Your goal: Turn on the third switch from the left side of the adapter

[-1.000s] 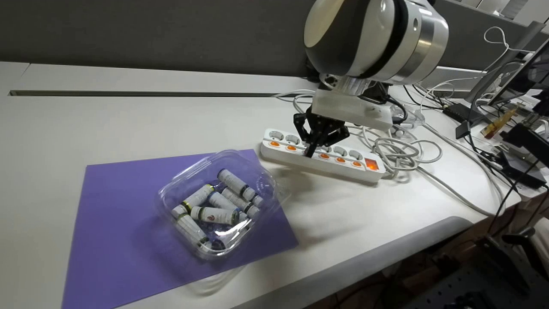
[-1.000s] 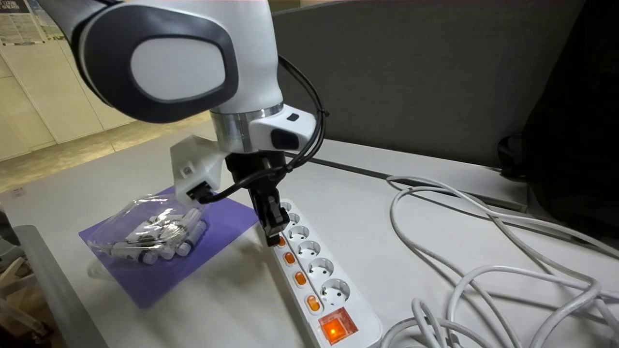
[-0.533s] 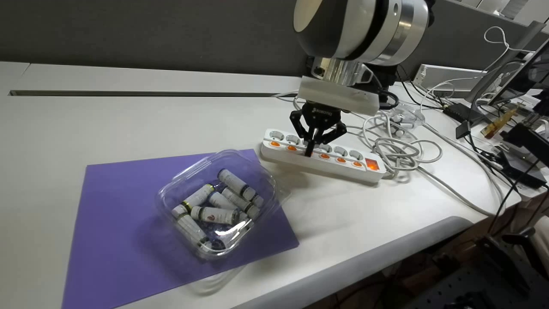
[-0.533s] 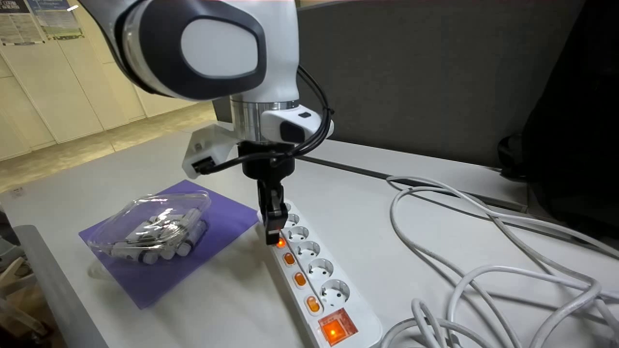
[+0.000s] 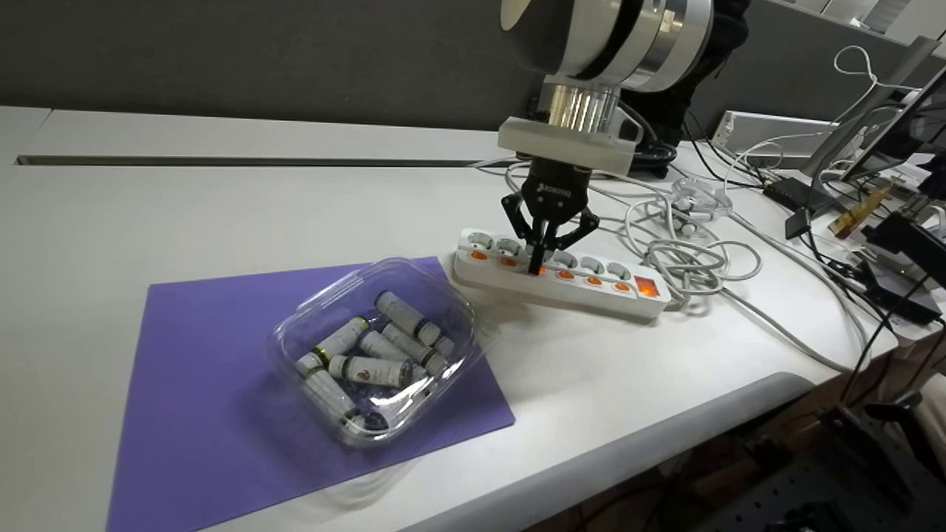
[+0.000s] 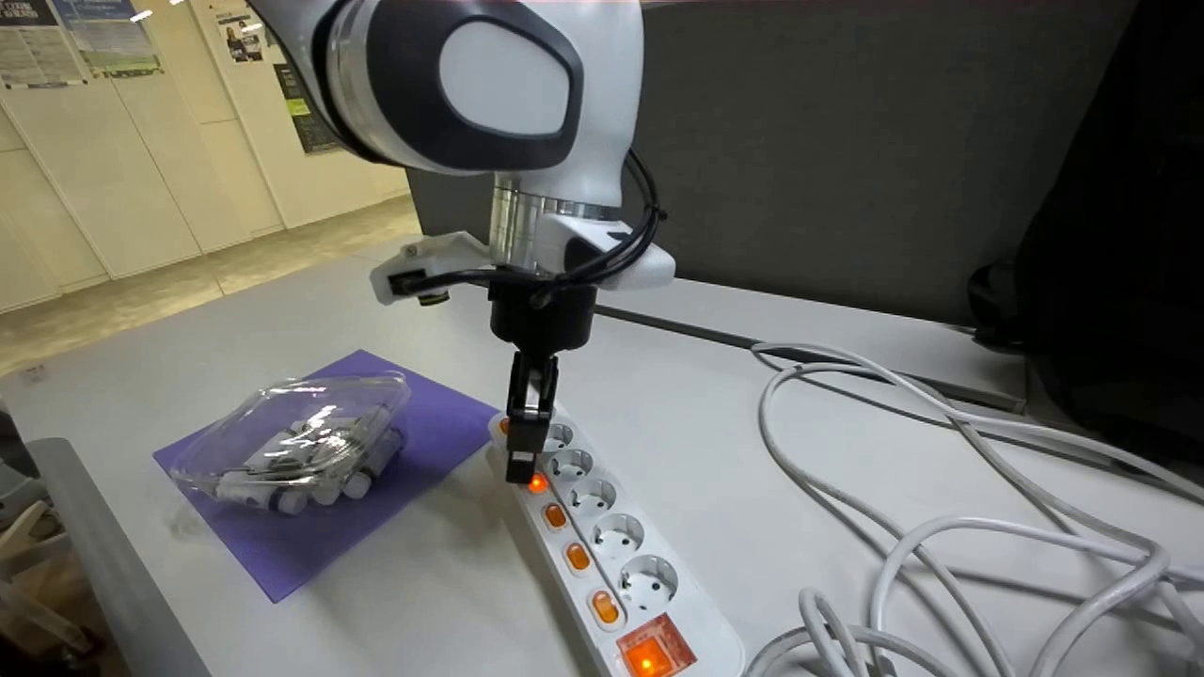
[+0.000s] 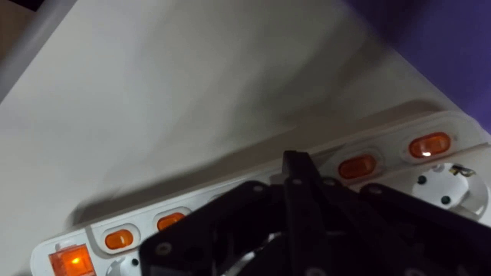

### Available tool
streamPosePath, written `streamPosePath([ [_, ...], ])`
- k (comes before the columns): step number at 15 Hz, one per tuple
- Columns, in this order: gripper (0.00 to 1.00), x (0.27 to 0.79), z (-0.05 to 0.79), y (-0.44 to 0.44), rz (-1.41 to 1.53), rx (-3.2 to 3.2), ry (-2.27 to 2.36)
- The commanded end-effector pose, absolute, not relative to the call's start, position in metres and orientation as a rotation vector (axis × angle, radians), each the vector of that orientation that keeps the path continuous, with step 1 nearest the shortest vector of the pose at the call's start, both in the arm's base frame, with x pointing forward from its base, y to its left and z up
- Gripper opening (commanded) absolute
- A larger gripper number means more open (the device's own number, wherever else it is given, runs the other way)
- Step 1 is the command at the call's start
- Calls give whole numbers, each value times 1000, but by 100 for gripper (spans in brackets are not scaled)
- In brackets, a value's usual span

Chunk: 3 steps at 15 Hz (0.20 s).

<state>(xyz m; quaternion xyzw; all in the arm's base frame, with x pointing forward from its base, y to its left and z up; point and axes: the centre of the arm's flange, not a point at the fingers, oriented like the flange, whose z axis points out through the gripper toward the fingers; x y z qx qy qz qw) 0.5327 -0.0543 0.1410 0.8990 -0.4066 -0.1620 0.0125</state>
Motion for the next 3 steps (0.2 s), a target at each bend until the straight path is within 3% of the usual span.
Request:
streamPosePath([
  [1,0,531,103,-63,-703,2685,-1396],
  [3,0,531,109,-61,-737,2713,-1385],
])
